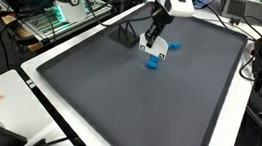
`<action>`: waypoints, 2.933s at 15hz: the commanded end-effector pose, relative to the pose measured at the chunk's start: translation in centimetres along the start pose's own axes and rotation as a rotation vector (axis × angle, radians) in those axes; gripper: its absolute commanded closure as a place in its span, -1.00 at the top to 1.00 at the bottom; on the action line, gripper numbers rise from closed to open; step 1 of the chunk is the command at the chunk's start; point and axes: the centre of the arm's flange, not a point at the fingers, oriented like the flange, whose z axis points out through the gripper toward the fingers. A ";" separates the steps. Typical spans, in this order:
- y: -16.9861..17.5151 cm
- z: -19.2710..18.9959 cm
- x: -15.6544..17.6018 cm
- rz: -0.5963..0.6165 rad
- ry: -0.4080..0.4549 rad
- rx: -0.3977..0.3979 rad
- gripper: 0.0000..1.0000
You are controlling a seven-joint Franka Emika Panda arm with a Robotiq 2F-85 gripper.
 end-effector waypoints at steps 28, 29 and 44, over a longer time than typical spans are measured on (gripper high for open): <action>-3.4 1.6 -14.4 1.315 -0.092 0.367 -0.98; -3.4 1.8 -14.5 1.333 -0.098 0.377 -0.98; -3.2 4.9 -14.5 1.484 -0.080 0.436 -0.98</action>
